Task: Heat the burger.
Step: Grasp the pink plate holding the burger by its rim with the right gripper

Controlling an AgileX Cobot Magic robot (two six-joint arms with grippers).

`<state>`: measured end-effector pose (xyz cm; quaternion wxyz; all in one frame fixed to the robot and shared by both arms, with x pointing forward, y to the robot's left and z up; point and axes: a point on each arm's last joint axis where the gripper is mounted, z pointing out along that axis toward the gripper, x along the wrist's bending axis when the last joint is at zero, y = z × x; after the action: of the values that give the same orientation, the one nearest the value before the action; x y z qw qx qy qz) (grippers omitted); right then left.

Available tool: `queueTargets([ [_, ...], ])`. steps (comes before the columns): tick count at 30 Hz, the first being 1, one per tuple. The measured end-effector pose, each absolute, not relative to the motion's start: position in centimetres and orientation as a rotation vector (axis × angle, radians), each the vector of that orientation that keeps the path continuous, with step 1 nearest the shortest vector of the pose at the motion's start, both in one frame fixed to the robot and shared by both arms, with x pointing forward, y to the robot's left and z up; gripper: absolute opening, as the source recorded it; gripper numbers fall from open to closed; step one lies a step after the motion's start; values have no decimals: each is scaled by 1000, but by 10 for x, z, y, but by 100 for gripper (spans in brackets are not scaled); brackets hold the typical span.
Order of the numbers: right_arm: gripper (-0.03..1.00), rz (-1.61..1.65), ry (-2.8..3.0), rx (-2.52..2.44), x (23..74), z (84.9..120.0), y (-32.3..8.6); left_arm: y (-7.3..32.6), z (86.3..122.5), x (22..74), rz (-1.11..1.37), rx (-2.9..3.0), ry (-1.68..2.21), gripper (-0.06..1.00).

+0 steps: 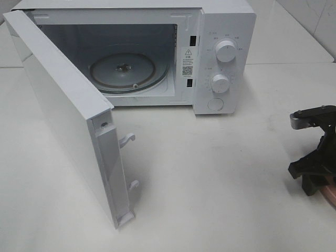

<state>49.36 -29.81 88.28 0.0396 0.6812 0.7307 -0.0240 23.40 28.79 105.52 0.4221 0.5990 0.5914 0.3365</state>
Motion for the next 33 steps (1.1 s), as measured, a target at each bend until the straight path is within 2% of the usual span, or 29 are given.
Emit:
queueTargets([
  [1, 58, -74, 2230, 2096, 494, 883, -298, 288, 1055, 234, 843, 1500, 1481, 98],
  [2, 46, -74, 2223, 2103, 494, 883, -298, 288, 1055, 234, 843, 1500, 1481, 98],
  [3, 46, -74, 2223, 2103, 494, 883, -298, 288, 1055, 234, 843, 1500, 1481, 98],
  [4, 34, -79, 2222, 2105, 494, 883, -298, 288, 1055, 234, 843, 1500, 1481, 98],
  [5, 28, -80, 2218, 2115, 494, 883, -298, 288, 1055, 234, 843, 1500, 1481, 98],
  [6, 28, -80, 2218, 2115, 494, 883, -298, 288, 1055, 234, 843, 1500, 1481, 98],
  [7, 19, -80, 2207, 2139, 494, 884, -298, 288, 1055, 234, 843, 1500, 1481, 98],
  [9, 16, -75, 2201, 2148, 494, 884, -297, 288, 1055, 234, 843, 1500, 1481, 98],
  [21, 15, -101, 2205, 2136, 493, 884, -293, 288, 1055, 234, 843, 1500, 1481, 98],
  [33, 4, -319, 2253, 1954, 485, 885, -269, 288, 1055, 234, 843, 1500, 1481, 98],
])
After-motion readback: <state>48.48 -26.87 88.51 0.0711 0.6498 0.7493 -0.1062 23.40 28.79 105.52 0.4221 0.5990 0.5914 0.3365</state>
